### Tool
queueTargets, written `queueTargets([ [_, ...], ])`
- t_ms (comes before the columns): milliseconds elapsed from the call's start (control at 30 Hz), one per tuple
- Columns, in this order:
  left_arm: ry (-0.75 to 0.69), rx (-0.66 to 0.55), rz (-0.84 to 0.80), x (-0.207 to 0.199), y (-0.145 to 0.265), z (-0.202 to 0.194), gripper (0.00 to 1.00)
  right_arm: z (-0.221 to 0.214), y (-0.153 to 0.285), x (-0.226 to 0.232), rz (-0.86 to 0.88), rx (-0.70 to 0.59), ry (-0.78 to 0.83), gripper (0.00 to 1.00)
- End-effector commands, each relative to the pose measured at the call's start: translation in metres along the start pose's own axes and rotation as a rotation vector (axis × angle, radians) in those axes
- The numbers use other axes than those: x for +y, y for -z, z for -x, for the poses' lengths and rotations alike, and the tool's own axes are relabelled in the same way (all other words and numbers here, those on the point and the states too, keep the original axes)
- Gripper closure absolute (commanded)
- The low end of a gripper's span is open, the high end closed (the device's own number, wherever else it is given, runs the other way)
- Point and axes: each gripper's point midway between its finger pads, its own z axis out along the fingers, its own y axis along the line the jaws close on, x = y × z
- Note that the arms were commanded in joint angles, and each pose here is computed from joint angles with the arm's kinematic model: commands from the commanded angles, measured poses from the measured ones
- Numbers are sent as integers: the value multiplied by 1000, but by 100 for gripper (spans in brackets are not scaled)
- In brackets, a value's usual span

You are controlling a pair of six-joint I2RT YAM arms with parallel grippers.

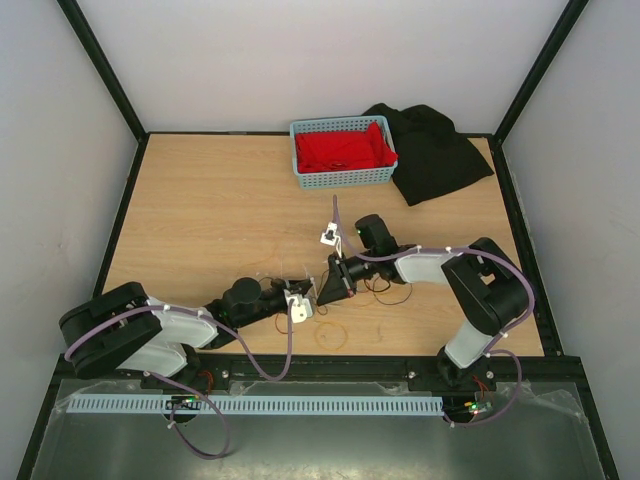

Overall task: Zip-tie the wires
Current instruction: Tie the cable at the center of the board.

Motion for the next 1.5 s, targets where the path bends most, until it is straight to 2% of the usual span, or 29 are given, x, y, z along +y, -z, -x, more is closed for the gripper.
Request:
queueTargets([
  [0, -14, -58, 22, 8, -5, 18, 100, 10, 1, 0, 6, -8, 29, 100],
  [567, -27, -41, -9, -3, -7, 14, 100, 18, 1, -2, -5, -11, 22, 100],
  [1167, 37, -23, 19, 0, -8, 12, 100, 11, 3, -4, -7, -1, -3, 100],
  [1300, 54, -23, 21, 0, -10, 12, 100, 5, 3, -4, -12, 6, -8, 93],
  [1467, 81, -6, 21, -1, -12, 8, 100, -1, 4, -7, -31, 11, -9, 90],
])
